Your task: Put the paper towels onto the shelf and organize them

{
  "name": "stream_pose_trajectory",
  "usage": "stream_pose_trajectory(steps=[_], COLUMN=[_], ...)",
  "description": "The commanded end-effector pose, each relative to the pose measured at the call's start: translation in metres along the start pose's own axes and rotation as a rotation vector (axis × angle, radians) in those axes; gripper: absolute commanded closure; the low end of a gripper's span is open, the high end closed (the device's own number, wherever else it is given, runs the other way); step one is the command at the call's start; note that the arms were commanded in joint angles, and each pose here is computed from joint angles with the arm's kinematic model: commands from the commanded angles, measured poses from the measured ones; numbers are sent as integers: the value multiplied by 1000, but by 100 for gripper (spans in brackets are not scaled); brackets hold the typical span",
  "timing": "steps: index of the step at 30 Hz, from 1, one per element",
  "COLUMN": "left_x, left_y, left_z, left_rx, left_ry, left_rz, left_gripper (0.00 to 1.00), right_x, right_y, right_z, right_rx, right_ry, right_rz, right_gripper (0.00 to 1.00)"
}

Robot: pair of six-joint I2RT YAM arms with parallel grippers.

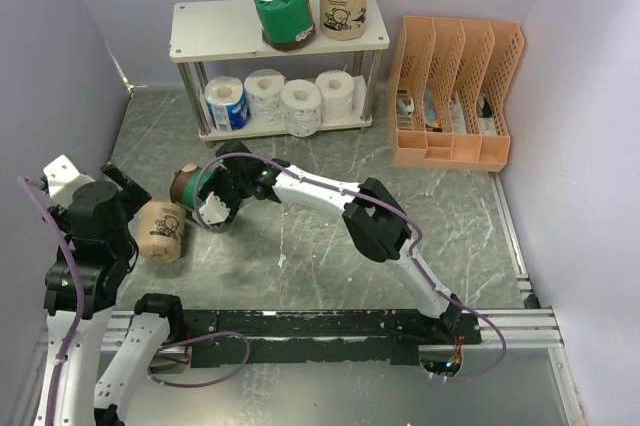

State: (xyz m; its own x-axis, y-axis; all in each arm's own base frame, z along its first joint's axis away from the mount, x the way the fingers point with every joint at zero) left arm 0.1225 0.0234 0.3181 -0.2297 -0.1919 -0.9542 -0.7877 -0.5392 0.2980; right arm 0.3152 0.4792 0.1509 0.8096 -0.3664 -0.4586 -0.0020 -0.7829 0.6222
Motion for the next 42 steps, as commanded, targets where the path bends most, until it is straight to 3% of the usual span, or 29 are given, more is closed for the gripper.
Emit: stream_pose_trajectory(steps=[1,8,13,17,22,26,33,39,42], left_x=[-2,-1,0,0,0,1,3,5,6], left_y=[-2,-4,-8,-9,-9,-11,-15,-20,-22], left_z=[-3,-3,-5,-5,-4,-4,-7,-10,-11], left_rx=[17,8,3,-3,-15,-23,-31,-45,-50], left_ry=[-5,-8,-16,-19,-15,-18,-33,-53,-56], left_rz=[-14,-13,-3,2,2,8,29,56,63], left_gripper=[1,0,1,0,1,0,0,1,0], right_x=[6,14,7,-17,-52,-46,-23,-16,-19], right_y=[-11,-24,-20,9,65,97,150,175,189], right_z=[1,14,5,-24,-66,-72,-69,-61,-63], right_rx=[1,-32,-10,76,185,180,185,222,333], right_ry=[12,-5,-177,-386,-848,-1256,-1453,-1550,-1648], right_rz=[-13,-7,-8,-52,-169,-198,-264,-120,-47], right_gripper=[54,100,100,100,100,100,100,100,100])
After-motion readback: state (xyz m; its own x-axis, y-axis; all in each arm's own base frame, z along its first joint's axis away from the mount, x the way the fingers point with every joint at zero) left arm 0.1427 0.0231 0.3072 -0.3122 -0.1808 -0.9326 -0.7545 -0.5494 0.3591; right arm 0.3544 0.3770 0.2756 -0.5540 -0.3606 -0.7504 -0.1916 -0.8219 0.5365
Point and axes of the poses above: each gripper's point midway between its finger pads, its own y axis back along the fingers, its own z axis along the line the jaws close on, x = y × z, the point moved 9 cm from there along y, back along the fingers, and after that the axes turned 14 degrees about -y, right-handed, at the moved point
